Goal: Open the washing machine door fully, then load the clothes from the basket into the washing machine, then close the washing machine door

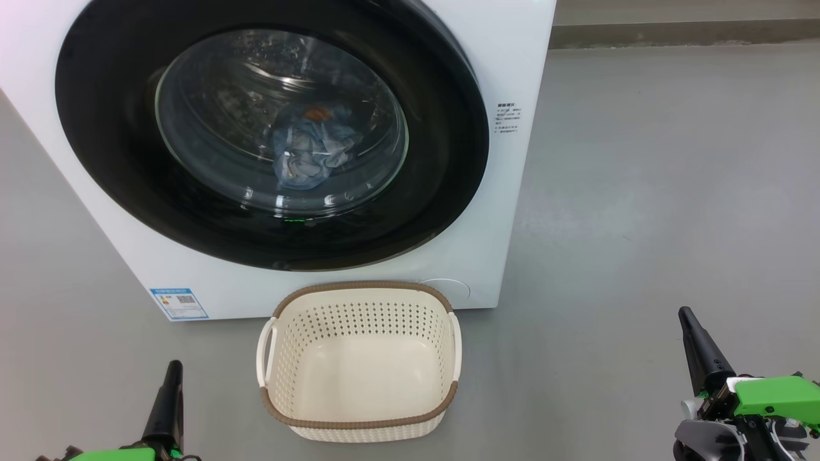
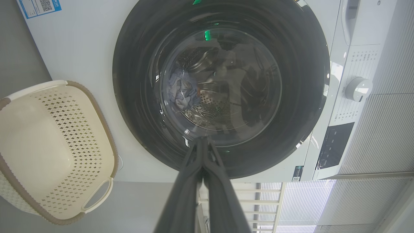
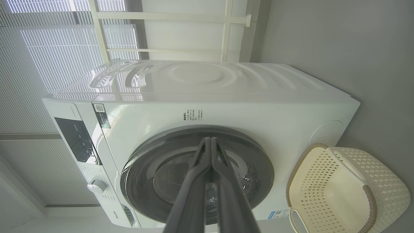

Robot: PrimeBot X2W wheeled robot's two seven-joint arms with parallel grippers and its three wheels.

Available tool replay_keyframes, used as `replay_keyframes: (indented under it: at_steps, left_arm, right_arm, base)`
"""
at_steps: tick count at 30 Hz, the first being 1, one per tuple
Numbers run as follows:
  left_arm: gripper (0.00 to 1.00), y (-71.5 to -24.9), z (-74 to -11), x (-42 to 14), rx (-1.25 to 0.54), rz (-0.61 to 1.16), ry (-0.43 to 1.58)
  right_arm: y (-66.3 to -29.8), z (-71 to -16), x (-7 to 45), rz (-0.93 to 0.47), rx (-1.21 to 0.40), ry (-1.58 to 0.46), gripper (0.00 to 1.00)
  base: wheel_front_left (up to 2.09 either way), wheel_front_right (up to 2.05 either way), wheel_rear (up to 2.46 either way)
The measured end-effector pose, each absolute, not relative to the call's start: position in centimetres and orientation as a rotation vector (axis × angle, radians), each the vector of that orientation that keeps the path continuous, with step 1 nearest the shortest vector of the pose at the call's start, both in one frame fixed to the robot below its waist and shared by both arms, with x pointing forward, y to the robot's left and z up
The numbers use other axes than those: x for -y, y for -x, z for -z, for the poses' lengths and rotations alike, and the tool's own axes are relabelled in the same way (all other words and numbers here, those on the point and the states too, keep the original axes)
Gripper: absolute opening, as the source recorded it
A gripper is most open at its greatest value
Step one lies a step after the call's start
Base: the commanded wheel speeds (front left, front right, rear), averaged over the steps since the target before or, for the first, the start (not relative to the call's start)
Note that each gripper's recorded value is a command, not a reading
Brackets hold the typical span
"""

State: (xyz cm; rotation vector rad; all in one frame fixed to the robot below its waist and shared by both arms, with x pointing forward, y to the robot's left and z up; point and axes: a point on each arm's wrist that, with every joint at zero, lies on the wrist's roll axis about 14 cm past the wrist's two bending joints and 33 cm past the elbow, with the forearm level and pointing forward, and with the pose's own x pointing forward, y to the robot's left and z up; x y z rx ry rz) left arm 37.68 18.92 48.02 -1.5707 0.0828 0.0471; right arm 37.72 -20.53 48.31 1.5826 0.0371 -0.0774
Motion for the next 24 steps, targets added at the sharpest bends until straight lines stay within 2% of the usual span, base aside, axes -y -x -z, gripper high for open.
replay_keyframes:
  at_steps: [24]
  left_arm:
    - [0.00,-37.68,-48.02,-18.92,-0.083,-0.047,1.571]
  right_arm:
    - [-37.72,-48.31,20.53,0.077,-0.037,-1.583,0.00]
  base:
    - [0.00,0.00,0.00]
